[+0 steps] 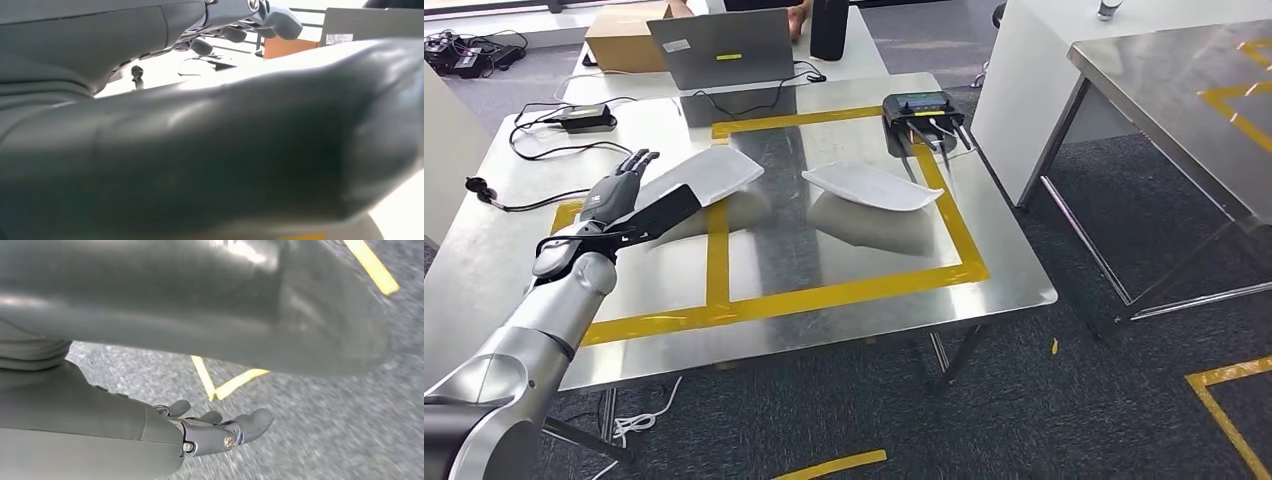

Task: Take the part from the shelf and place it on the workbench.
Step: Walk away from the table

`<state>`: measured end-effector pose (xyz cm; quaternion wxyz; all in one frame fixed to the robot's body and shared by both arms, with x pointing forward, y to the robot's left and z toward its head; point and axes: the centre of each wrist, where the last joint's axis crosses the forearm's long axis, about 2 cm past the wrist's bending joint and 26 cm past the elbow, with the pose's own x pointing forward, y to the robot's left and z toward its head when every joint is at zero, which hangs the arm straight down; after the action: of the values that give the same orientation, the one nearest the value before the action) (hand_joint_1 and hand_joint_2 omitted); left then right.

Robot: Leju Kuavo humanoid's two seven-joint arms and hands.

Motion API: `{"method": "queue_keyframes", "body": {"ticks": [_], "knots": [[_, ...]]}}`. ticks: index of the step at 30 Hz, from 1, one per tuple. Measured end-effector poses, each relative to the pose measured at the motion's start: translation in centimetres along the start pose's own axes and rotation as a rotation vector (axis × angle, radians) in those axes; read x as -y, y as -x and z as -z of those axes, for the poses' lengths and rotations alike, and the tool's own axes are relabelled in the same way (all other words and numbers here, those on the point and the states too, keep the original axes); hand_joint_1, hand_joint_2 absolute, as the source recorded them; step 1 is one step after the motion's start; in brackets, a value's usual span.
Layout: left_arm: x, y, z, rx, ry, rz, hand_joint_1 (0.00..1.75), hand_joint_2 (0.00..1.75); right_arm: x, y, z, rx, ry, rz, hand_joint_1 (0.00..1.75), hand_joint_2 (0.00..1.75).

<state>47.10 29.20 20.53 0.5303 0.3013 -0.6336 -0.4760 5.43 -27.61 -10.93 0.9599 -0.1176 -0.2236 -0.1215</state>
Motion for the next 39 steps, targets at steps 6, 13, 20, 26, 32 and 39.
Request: {"method": "queue_keyframes", "body": {"ticks": [6, 13, 20, 26, 32, 39], "knots": [[-0.3, -0.6, 0.4, 0.003, -0.003, 0.006, 0.0, 0.0, -0.3, 0.0, -0.1, -0.007, -0.003, 0.006, 0.0, 0.0], [-0.5, -1.5, 0.8, 0.018, -0.008, 0.004, 0.0, 0.0, -0.3, 0.4, -0.2, -0.02, 0.0, 0.008, 0.0, 0.0], [0.0, -1.4, 0.7, 0.015, -0.003, 0.001, 0.0, 0.0, -0.3, 0.4, -0.2, -0.019, -0.001, 0.009, 0.0, 0.0], [-0.1, -1.3, 0.6, 0.015, -0.008, 0.005, 0.0, 0.0, -0.4, 0.3, -0.2, -0.014, -0.003, 0.011, 0.0, 0.0], [0.2, -0.8, 0.3, 0.005, -0.005, 0.009, 0.0, 0.0, -0.5, 0.3, -0.2, -0.014, -0.004, 0.012, 0.0, 0.0], [0.6, -1.9, 0.7, 0.026, -0.004, 0.007, 0.0, 0.0, -0.8, 0.4, -0.4, -0.031, 0.014, 0.023, 0.0, 0.0]]}}
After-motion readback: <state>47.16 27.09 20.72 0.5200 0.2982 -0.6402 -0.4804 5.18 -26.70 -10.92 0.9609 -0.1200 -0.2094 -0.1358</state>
